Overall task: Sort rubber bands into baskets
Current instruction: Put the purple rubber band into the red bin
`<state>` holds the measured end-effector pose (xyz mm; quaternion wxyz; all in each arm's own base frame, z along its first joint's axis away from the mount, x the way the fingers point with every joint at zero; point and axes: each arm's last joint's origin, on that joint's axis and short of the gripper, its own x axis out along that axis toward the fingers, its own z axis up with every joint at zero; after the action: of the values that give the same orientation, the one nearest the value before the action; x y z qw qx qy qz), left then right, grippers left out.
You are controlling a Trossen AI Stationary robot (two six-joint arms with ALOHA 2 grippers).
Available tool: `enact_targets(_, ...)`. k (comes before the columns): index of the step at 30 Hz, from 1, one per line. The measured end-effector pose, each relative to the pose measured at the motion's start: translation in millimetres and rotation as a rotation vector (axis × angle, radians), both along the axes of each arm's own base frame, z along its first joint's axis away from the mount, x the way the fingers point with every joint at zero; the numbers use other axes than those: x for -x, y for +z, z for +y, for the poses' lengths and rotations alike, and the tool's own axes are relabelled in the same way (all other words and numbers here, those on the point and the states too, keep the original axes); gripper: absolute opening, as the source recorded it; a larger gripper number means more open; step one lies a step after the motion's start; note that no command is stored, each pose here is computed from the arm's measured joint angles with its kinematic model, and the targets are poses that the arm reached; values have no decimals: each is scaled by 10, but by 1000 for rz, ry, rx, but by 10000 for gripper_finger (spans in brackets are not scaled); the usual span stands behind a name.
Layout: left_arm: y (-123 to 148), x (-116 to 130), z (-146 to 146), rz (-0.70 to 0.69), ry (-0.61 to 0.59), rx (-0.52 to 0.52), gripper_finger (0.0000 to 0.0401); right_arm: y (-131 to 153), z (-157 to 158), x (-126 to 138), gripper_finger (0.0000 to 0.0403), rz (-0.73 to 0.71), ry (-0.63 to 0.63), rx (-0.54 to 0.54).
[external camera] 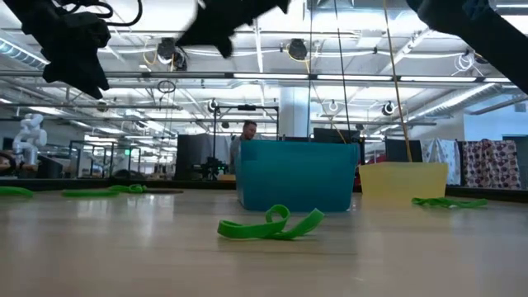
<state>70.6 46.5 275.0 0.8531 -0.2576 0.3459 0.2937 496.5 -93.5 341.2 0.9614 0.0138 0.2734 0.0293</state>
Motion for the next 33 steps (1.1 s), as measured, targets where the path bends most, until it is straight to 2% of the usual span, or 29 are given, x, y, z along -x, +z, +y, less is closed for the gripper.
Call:
enact_targets(9, 0, 0, 0, 0, 1, 1, 191, -275, -648, 551, 0, 454, -95, -67)
enact_targets(12, 0, 0, 0, 0, 0, 1, 191, -431, -842, 665, 0, 546, -134, -96)
enact_targets(18, -1, 1, 0, -8, 20, 16, 191, -667, -1166, 830, 0, 663, -285, -34)
enact_targets(23, -3, 2, -2, -8, 25, 23, 191, -738, -1367, 942, 0, 737, -481, 72)
enact_targets(29, -2, 2, -2, -8, 26, 23, 191, -726, -1421, 960, 0, 756, -586, 169)
enact_targets(33, -2, 2, -2, -7, 22, 21, 191, -724, -1417, 951, 0, 748, -592, 165)
